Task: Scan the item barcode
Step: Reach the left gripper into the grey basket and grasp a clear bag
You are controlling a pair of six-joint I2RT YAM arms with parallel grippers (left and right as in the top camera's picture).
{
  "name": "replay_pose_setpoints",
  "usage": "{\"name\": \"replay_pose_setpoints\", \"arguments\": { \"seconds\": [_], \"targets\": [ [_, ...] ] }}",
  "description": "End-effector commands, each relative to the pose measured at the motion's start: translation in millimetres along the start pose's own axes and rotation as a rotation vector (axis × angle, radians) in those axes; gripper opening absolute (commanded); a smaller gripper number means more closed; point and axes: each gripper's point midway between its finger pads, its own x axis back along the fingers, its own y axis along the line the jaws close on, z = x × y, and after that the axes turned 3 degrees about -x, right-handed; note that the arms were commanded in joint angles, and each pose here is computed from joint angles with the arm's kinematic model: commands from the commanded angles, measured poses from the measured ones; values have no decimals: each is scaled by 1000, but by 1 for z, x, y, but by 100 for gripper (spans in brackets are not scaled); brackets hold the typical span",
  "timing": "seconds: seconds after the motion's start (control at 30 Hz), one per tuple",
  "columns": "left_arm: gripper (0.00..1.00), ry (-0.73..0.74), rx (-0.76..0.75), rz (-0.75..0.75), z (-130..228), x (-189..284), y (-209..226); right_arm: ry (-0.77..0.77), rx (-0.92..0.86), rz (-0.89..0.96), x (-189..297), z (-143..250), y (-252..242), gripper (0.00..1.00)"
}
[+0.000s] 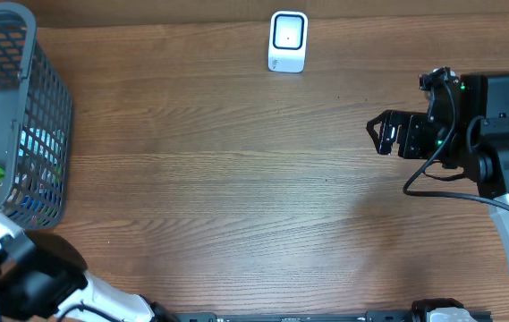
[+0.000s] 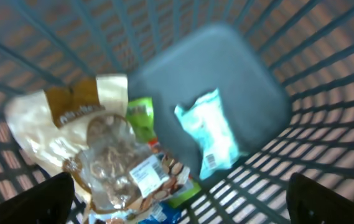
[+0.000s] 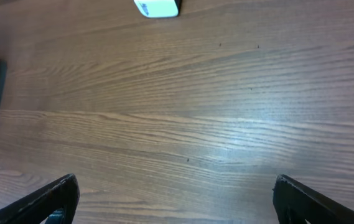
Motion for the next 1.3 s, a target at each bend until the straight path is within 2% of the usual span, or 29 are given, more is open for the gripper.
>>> {"name": "replay_pose_setpoints", "arguments": {
  "seconds": [0.0, 0.13, 0.3, 0.6, 0.83, 0.97, 1.03, 1.13, 1.27],
  "targets": [
    [100, 115, 62, -87, 20, -35, 13, -14, 10, -12, 7, -4, 6, 100],
    [100, 291, 112, -180, 57, -78, 29, -5, 7, -10, 7, -1, 5, 100],
    [100, 437, 154, -239, 88, -114, 47, -2, 6, -9, 7, -1, 5, 100],
    [100, 474, 185, -309, 96, -127, 73, -2, 6, -9, 7, -1, 5, 100],
    [100, 520, 170, -335, 108, -144, 76, -4, 7, -9, 7, -1, 5, 100],
    [94, 569, 164, -345, 121, -158, 77, -1, 6, -9, 6, 0, 5, 100],
    [79, 590, 157, -342, 127, -164, 77, 4, 4, -8, 5, 1, 4, 100],
    [61, 592, 152, -339, 127, -165, 76, 9, 2, -6, 5, 2, 4, 100],
    [48, 579, 155, -335, 121, -158, 75, 9, 3, -6, 4, 2, 4, 100]
  ]
}}
